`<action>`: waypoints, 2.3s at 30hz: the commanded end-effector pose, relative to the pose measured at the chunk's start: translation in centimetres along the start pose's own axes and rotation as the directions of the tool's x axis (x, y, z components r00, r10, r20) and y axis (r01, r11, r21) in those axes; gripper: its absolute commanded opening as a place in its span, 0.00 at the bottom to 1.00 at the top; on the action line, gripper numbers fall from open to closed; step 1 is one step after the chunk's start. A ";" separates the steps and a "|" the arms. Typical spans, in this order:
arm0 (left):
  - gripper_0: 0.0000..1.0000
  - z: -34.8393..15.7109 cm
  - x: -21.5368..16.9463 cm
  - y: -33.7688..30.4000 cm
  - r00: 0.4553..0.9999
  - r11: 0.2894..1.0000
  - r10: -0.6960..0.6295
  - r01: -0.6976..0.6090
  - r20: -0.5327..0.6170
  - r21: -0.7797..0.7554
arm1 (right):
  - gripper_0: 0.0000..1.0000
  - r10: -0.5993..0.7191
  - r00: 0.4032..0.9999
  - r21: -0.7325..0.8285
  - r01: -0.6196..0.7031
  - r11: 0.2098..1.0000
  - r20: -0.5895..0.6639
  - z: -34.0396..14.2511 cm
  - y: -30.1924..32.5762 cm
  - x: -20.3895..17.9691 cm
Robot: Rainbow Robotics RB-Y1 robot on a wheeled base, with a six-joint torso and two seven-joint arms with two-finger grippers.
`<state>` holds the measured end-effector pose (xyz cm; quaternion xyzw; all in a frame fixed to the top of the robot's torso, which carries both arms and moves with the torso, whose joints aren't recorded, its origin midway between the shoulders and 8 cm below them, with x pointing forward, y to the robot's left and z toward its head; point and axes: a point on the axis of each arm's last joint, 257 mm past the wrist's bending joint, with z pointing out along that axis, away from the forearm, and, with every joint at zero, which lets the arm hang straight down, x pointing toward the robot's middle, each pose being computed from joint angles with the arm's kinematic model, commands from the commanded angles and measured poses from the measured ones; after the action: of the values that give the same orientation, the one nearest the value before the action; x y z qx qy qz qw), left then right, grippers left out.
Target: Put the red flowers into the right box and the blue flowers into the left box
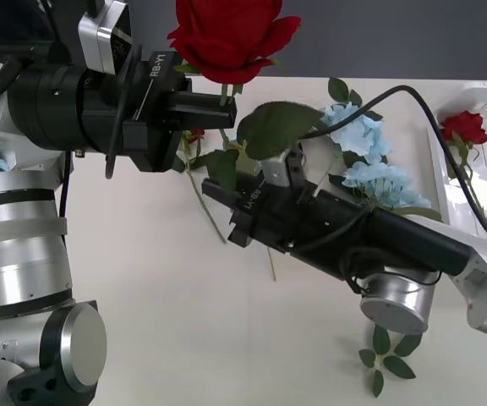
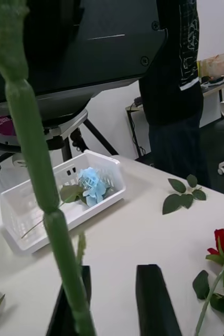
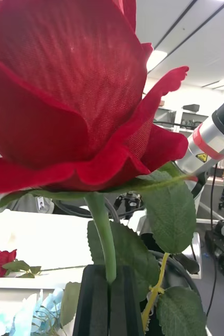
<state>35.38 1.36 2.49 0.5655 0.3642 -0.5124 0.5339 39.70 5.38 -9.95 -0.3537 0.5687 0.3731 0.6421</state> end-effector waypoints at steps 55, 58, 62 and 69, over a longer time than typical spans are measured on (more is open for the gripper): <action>1.00 -3.4 5.3 -0.3 0.919 0.934 -0.148 0.009 -0.365 -0.356 | 0.00 0.467 0.848 0.756 -0.129 0.641 -0.251 -27.7 -23.2 -4.4; 1.00 -6.0 6.9 -0.3 0.877 0.888 -0.228 0.010 -0.422 -0.460 | 0.00 0.520 0.811 0.817 -0.096 0.569 -0.268 -31.6 -25.1 -3.8; 1.00 -9.3 9.5 0.2 0.827 0.781 -0.406 0.094 -0.388 -0.618 | 0.00 0.586 0.766 0.885 -0.049 0.464 -0.265 -37.0 -27.8 -3.5; 1.00 -13.8 12.9 1.6 0.736 0.601 -0.587 0.117 -0.337 -0.791 | 0.00 0.654 0.677 0.921 0.091 0.379 -0.336 -44.8 -32.0 -2.4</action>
<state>41.68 12.73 -11.42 0.3572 0.7749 -0.2514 0.4570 46.10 -46.65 -12.71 0.0728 0.9128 0.0145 0.4017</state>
